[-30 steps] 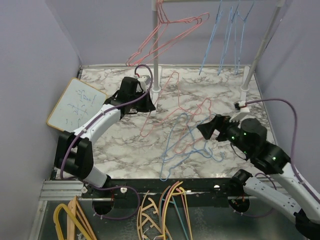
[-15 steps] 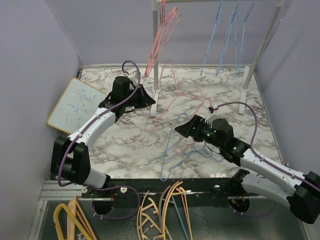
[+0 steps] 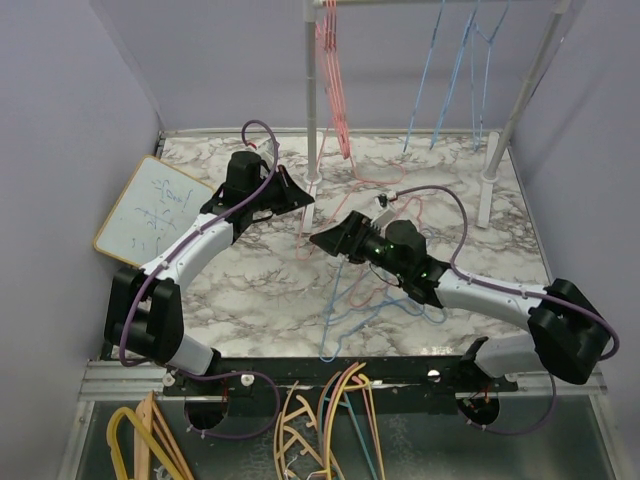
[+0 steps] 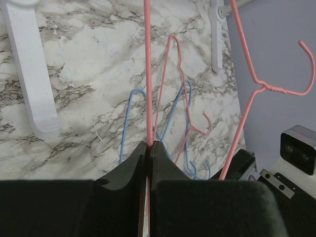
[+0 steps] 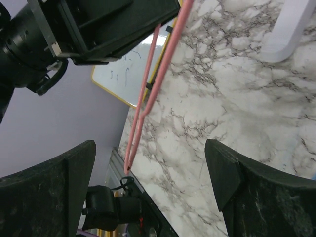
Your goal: Organize the hangers
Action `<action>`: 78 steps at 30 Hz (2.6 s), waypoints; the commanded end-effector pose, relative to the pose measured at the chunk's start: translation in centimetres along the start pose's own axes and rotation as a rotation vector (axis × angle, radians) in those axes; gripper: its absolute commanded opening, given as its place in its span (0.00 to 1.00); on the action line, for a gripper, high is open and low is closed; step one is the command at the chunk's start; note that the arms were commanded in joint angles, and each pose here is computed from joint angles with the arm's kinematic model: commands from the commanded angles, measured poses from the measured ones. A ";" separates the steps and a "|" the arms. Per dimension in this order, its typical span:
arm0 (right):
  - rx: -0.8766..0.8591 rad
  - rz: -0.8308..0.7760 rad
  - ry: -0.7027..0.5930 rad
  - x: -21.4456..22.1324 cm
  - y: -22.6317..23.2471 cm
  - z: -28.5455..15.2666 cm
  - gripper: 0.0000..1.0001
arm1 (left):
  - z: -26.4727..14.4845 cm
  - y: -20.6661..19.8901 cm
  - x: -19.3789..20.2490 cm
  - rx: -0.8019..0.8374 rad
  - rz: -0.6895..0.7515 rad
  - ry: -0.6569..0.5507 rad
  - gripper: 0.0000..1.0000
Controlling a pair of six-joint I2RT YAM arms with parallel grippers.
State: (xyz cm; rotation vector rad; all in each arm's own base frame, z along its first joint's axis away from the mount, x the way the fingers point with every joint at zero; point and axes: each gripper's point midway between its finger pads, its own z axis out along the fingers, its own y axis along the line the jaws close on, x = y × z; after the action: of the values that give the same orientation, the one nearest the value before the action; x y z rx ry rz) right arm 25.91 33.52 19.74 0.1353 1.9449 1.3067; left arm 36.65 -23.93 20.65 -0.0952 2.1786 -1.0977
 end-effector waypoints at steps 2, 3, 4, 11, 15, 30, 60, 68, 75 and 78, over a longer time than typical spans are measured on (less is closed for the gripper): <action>-0.077 0.005 -0.090 -2.0 3.0 2.5 0.87 | 0.1 -1.0 -1.2 0.032 0.002 -0.043 0.00; -0.071 0.006 -0.093 -2.0 2.8 2.9 0.83 | 0.1 -1.0 -1.3 0.034 0.002 -0.043 0.00; -0.065 0.003 -0.097 -2.1 2.6 3.3 0.78 | 0.2 -1.1 -1.2 0.035 0.002 -0.041 0.00; -0.055 -0.046 -0.144 -3.3 2.9 5.6 0.11 | 0.1 -0.9 -0.6 0.040 -0.023 -0.026 0.00; -0.037 -0.076 -0.163 -3.7 2.9 4.9 0.01 | -0.1 -1.1 -0.2 0.053 0.000 -0.013 0.00; 0.417 -0.313 0.113 0.7 -6.2 -7.3 0.01 | -2.9 1.5 -1.1 -0.101 0.444 0.009 0.99; 0.871 -0.852 -0.166 -24.9 3.4 -7.9 0.01 | -9.3 6.8 -3.2 -0.207 0.453 -0.111 0.98; 0.931 -0.801 -0.222 -29.3 1.9 -9.7 0.01 | -10.0 6.6 -3.4 -0.198 0.465 -0.135 0.98; 0.975 -0.765 -0.252 -31.5 0.1 -13.0 0.01 | -10.0 6.4 -3.2 -0.179 0.465 -0.135 0.98; 0.924 -0.773 -0.240 -31.7 0.9 -12.3 0.01 | -10.0 6.1 -3.0 -0.158 0.461 -0.132 0.97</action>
State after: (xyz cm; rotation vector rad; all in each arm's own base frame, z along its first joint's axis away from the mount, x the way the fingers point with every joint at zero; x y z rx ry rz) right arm 39.93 9.07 36.73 0.0138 2.0010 -0.2274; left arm 34.66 -11.61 20.71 0.2233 2.0773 -0.5907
